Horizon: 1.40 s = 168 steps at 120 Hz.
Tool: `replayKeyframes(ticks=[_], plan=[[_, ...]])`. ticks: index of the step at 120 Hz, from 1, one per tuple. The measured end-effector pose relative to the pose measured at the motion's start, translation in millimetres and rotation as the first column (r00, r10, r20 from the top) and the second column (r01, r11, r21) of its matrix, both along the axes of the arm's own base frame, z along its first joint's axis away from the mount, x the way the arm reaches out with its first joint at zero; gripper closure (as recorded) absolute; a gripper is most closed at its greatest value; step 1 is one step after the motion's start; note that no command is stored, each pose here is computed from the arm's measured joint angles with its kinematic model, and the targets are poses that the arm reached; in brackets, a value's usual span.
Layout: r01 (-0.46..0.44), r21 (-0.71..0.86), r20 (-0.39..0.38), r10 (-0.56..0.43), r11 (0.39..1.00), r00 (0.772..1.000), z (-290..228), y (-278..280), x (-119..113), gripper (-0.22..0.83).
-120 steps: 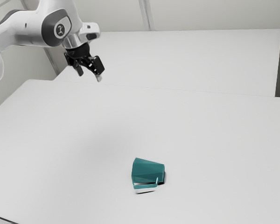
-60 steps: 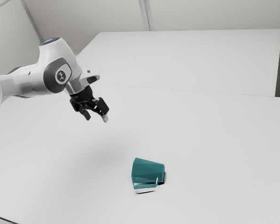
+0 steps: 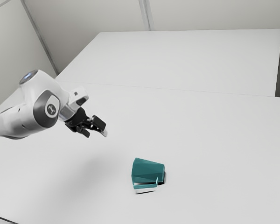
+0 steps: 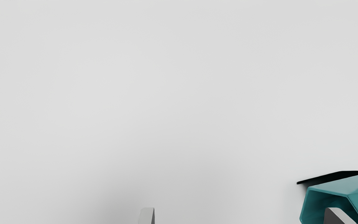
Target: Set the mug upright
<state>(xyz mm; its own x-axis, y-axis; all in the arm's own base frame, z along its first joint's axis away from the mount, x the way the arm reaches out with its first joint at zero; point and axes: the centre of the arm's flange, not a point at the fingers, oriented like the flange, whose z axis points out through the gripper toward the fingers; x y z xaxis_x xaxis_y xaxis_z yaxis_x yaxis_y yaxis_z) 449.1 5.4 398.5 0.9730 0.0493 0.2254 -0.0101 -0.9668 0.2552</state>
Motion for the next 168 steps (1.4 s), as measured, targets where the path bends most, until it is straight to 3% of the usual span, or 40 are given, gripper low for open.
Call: replayKeyframes(ticks=[48, 100, 168], plan=[[0.05, -0.02, 0.025, -0.05, 0.999, 0.998, -13.3, -19.9, -4.6, 0.01], [0.135, -0.077, 0.011, -0.134, 0.988, 0.991, -31.7, -76.6, -12.4, 0.01], [0.074, -0.208, 0.015, -0.072, 0.975, 0.997, -62.5, -151.1, -31.7, 0.01]])
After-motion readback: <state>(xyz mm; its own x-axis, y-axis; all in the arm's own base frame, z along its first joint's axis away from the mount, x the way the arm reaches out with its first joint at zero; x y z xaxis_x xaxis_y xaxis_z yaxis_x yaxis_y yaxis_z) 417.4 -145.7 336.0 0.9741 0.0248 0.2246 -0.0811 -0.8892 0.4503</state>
